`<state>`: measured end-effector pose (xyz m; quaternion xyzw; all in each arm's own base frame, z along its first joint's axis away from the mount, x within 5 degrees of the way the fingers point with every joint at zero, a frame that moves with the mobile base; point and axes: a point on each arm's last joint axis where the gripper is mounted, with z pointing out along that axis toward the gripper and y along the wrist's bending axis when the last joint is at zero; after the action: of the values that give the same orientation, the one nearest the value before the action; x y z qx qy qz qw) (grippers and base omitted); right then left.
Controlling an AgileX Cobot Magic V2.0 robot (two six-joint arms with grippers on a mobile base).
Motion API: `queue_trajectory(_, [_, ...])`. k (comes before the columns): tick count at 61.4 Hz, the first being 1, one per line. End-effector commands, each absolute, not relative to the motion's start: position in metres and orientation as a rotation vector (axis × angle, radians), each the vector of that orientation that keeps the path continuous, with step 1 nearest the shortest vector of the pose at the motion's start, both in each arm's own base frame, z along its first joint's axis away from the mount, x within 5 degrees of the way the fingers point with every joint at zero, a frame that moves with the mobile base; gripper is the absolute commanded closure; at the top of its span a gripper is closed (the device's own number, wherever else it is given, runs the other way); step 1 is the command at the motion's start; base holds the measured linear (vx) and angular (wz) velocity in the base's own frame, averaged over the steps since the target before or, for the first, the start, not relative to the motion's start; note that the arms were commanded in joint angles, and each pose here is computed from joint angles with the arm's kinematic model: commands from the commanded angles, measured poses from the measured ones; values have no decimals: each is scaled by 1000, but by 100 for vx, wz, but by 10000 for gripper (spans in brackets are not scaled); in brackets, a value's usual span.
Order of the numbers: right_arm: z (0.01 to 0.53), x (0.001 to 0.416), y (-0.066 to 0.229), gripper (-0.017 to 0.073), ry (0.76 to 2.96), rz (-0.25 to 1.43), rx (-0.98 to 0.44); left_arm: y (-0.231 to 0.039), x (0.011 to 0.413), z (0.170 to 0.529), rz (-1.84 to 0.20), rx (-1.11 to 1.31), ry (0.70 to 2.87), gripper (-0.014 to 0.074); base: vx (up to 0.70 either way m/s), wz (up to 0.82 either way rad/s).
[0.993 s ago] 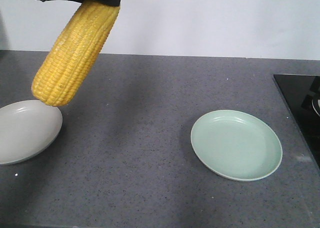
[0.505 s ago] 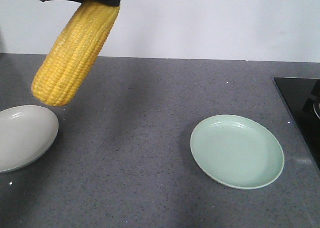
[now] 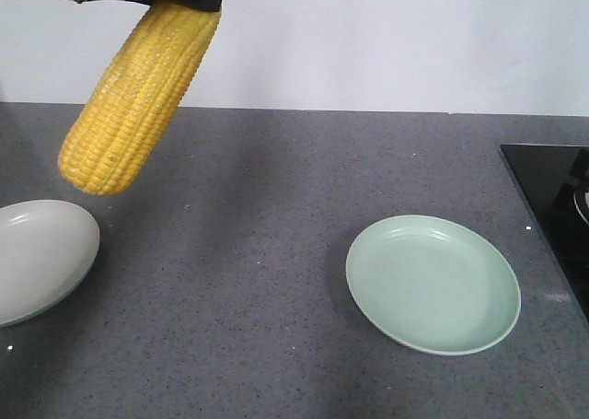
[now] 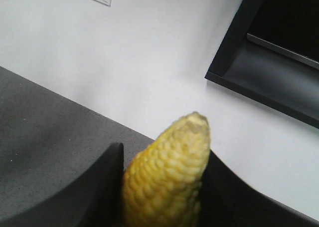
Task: Distribute corn equally
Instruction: 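Move the right gripper's cob over the pale green plate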
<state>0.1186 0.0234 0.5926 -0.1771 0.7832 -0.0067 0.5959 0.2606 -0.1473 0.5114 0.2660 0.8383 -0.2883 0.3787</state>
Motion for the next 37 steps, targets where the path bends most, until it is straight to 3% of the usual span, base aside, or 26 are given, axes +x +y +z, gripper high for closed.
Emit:
queue_trajectory(1, [603,114,22,564,1733,-26,-387,-143,245,531,-780,659,2054,601,1,-2])
queue_trajectory(37, [603,114,22,564,1732,-26,-387,-143,245,531,-780,659,2054,601,1,-2])
